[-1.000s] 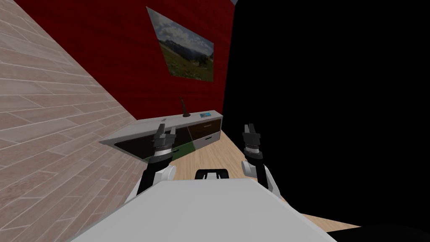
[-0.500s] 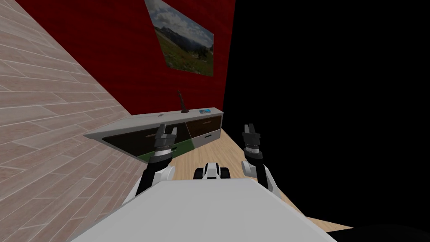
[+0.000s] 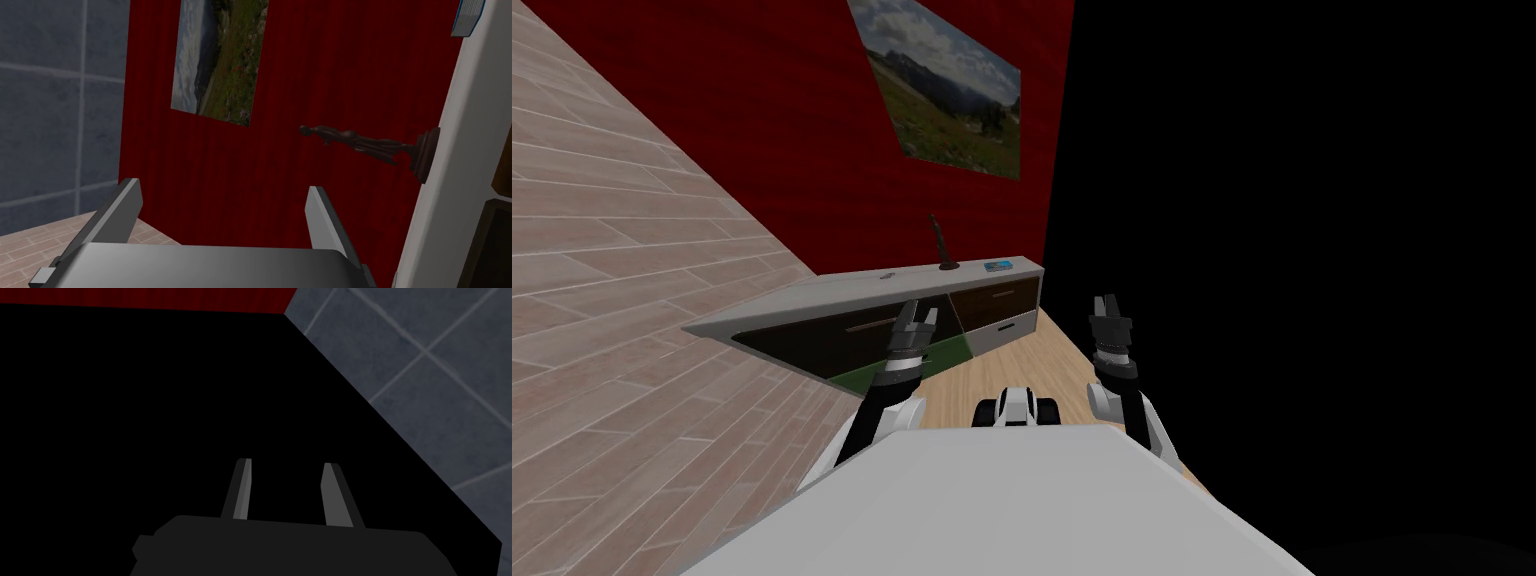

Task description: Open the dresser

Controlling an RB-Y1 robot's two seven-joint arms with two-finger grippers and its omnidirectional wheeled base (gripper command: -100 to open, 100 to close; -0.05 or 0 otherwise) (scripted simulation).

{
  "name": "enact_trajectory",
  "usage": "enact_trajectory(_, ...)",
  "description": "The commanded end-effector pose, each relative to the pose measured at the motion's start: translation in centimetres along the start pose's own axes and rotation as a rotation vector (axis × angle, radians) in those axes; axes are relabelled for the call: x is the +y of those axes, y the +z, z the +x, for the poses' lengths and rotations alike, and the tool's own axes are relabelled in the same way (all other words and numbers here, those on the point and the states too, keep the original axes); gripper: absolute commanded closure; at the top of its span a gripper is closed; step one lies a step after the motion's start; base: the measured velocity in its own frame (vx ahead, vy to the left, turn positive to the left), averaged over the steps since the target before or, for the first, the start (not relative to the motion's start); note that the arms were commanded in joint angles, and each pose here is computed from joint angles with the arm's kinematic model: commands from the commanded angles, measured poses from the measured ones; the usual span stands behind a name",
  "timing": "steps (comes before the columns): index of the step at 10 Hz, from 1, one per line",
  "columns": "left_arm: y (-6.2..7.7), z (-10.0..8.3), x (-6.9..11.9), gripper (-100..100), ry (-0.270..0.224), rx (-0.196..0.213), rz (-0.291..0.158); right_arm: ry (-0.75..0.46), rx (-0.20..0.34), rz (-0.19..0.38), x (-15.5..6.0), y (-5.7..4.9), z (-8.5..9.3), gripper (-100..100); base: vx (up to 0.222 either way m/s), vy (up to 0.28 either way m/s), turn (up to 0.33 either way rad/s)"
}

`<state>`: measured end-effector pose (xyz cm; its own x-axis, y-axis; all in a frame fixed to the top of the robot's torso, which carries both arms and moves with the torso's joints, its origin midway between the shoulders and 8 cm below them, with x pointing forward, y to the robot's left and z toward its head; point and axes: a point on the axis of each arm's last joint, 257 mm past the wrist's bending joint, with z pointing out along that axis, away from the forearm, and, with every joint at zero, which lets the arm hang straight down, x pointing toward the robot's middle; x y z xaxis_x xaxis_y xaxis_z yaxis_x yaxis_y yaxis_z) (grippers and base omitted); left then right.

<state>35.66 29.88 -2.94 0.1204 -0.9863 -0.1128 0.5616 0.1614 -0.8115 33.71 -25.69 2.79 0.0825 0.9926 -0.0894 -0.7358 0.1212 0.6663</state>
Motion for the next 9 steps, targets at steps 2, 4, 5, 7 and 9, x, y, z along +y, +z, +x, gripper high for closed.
enact_trajectory(2, -0.6, -0.7, 3.5, -100, 0.024, 0.009, -0.059, 0.0, 0.0, 0.0, 0.0, 0.0, 0.0, 0, 0.136, -0.084, 0.037)
enact_trajectory(4, -1.1, -1.1, 5.3, -100, 0.036, 0.008, -0.093, 0.0, 0.0, 0.0, 0.0, 0.0, 0.0, 0, 0.141, -0.076, 0.034)
enact_trajectory(5, -1.4, -1.4, 6.3, -100, 0.041, 0.006, -0.11, 0.0, 0.0, 0.0, 0.0, 0.0, 0.0, 0, 0.151, -0.091, 0.033)
enact_trajectory(7, -2.0, -1.9, 8.0, -100, 0.052, 0.003, -0.143, 0.0, 0.0, 0.0, 0.0, 0.0, 0.0, 0, 0.142, -0.083, 0.037)
enact_trajectory(9, -2.5, -2.4, 9.7, -100, 0.061, -0.001, -0.174, 0.0, 0.0, 0.0, 0.0, 0.0, 0.0, 0, 0.115, -0.059, 0.027)
